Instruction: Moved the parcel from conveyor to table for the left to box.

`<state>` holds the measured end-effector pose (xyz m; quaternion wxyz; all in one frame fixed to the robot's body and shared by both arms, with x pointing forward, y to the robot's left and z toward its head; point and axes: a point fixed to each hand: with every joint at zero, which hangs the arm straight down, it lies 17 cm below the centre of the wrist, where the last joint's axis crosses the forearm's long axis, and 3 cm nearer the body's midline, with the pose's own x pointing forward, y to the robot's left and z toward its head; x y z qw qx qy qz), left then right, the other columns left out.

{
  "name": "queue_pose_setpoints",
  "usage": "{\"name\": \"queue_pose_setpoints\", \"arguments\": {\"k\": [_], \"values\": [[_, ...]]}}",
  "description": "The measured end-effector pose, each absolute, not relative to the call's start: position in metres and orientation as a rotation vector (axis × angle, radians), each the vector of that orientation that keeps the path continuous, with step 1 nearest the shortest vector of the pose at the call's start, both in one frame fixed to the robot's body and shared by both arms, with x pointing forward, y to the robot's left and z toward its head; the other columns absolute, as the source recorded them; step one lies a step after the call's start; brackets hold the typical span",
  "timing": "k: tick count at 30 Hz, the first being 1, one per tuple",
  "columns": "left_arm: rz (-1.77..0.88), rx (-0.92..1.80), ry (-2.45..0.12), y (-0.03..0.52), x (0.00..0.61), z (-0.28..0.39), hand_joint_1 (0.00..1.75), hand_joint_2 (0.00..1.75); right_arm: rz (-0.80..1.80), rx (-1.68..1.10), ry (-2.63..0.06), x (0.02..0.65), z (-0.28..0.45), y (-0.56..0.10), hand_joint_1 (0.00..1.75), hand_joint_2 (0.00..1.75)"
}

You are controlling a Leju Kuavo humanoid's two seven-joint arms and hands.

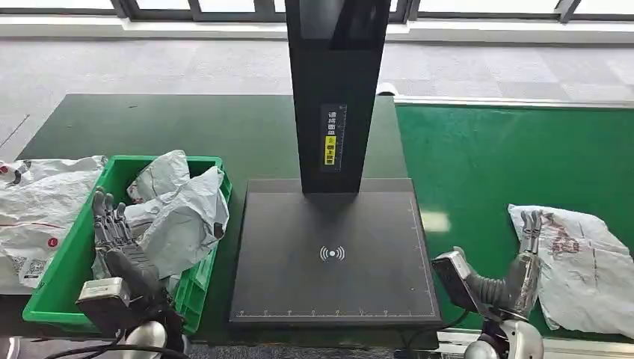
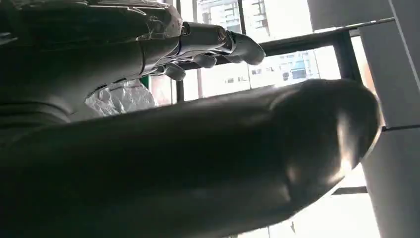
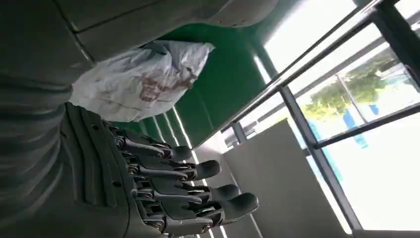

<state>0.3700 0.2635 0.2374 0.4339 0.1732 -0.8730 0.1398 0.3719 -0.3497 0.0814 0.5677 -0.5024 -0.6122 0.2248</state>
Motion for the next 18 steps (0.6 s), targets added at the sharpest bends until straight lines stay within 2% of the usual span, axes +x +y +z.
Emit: {"name": "queue_pose_setpoints", "arguments": {"k": [12, 13, 16, 17, 18], "values": [[0.343, 0.373, -2.214, 0.254, 0.368, 0.244, 0.0, 0.0, 0.529, -1.249, -1.235, 0.373, 0.04, -0.409, 0.0, 1.75], [0.342, 0.372, -2.214, 0.254, 0.368, 0.244, 0.0, 0.0, 0.534, -1.26, -1.203, 0.374, 0.032, -0.421, 0.0, 0.0], [0.338, 0.371, -2.208, 0.253, 0.369, 0.241, 0.0, 0.0, 0.558, -1.288, -1.105, 0.376, 0.01, -0.455, 0.0, 0.0], [0.337, 0.371, -2.206, 0.253, 0.369, 0.24, 0.0, 0.0, 0.576, -1.298, -1.059, 0.374, -0.001, -0.468, 0.0, 1.75], [0.336, 0.37, -2.204, 0.253, 0.369, 0.239, 0.0, 0.0, 0.585, -1.308, -1.026, 0.373, -0.007, -0.477, 0.0, 1.75]]}}
